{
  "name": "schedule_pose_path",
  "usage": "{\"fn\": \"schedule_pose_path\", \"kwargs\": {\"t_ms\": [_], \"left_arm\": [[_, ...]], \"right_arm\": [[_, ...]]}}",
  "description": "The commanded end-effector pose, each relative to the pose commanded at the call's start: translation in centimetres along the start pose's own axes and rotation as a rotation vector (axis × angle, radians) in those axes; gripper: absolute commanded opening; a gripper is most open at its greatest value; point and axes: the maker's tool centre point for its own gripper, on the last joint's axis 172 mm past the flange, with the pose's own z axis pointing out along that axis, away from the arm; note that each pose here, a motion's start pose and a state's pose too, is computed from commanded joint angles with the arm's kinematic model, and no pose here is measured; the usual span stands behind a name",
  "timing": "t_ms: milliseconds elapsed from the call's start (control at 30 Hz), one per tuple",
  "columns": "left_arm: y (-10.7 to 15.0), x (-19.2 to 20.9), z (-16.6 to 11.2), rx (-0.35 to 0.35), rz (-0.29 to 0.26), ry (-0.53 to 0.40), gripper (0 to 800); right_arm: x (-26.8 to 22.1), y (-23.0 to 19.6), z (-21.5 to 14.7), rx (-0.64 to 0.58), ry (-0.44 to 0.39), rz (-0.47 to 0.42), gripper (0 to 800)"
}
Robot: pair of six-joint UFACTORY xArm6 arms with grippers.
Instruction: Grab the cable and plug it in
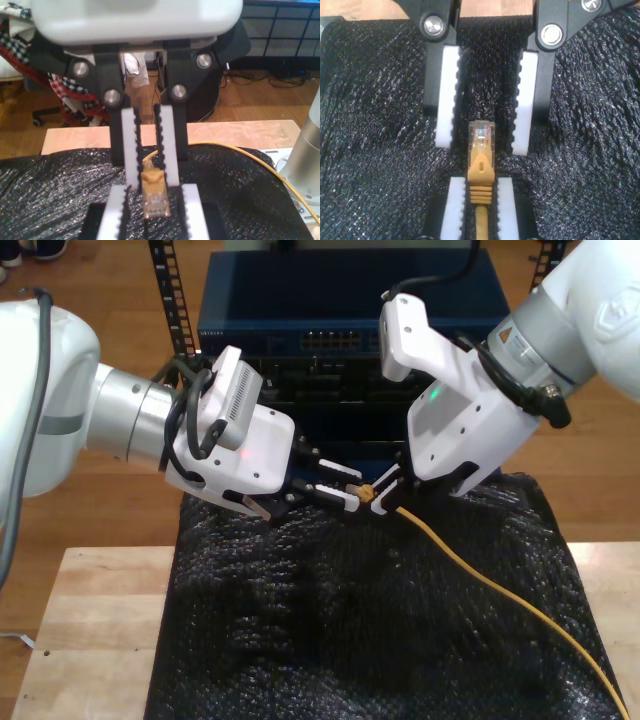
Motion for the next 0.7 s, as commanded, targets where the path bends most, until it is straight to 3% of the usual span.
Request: {"fn": "schedule_pose_path", "kwargs": {"t_ms": [233, 367, 467, 700], "left_arm": [[0.00, 0.00, 0.00, 0.000, 0.002, 0.000, 191], [0.01, -0.04, 0.04, -0.001, 0.001, -0.002, 129], [-0.01, 0.00, 0.04, 0.000, -0.001, -0.001, 39], [-0.09, -0.09, -0.04, 0.003, -0.002, -0.003, 8]], "right_arm": [[-0.01, 0.03, -0.03, -0.001, 0.002, 0.002, 16], [0.03, 0.03, -0.03, 0.000, 0.003, 0.001, 16], [0.03, 0.03, -0.03, 0.000, 0.003, 0.002, 16], [0.06, 0.01, -0.08, -0.002, 0.003, 0.001, 63]]}}
